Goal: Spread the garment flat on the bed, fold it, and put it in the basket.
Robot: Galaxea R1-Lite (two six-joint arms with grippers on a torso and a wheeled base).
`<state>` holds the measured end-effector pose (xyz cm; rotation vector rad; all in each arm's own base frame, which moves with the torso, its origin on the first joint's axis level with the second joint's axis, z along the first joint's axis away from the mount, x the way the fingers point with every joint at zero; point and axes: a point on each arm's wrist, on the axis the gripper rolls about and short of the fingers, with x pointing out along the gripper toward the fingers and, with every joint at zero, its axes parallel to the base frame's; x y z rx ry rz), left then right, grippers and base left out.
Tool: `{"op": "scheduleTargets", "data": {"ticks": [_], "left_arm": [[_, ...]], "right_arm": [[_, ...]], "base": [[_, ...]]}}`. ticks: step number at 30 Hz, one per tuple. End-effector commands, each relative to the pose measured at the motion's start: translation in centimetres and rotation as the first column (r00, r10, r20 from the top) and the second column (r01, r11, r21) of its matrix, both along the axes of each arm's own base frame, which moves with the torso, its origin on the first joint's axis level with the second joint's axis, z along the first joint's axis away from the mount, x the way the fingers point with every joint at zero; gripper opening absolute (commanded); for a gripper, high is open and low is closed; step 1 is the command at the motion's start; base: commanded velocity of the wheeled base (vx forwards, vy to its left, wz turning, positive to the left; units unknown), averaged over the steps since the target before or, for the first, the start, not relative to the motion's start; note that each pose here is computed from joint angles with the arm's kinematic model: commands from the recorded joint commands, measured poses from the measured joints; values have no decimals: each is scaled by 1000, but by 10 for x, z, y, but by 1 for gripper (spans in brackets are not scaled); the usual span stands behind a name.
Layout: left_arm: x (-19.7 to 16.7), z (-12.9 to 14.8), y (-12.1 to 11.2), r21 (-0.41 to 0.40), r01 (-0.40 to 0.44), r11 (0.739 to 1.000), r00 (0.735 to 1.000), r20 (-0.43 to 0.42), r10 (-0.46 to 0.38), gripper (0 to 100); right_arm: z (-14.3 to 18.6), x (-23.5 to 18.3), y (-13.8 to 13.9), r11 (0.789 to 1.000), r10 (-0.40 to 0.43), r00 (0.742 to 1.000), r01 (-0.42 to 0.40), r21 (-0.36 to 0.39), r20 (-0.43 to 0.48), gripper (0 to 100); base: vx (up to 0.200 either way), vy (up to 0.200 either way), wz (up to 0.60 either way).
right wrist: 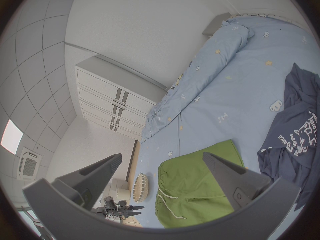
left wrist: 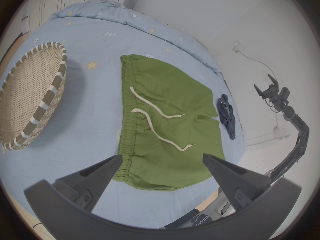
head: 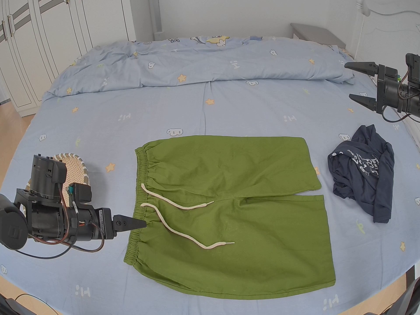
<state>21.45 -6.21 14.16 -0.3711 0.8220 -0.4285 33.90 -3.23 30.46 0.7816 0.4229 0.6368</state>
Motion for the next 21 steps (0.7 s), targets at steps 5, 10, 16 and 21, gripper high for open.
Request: {"op": "scheduleTargets", "data": {"ticks": [5, 10, 16, 21], "left_arm": [[-12, 45, 1, -158, 50, 986, 980, 198, -18, 100], [-38, 72, 7, -292, 26, 956, 964, 259, 53, 100], [-65, 46, 20, -257, -19, 966, 970, 228, 80, 100], [-84, 3, 30, -151, -45, 988, 986, 152, 68, 100]], "right_arm": [[-52, -64, 8, 980, 103, 995, -102, -169, -1, 100], [-71, -98, 7, 978, 113, 993, -116, -173, -28, 100], [-99, -165, 17, 962, 131, 991, -130, -238, -10, 100], [-135, -192, 21, 961, 130, 987, -147, -233, -90, 100]], "base": [[0, 0, 0], [0, 0, 0], [0, 0, 0], [0, 0, 0]]}}
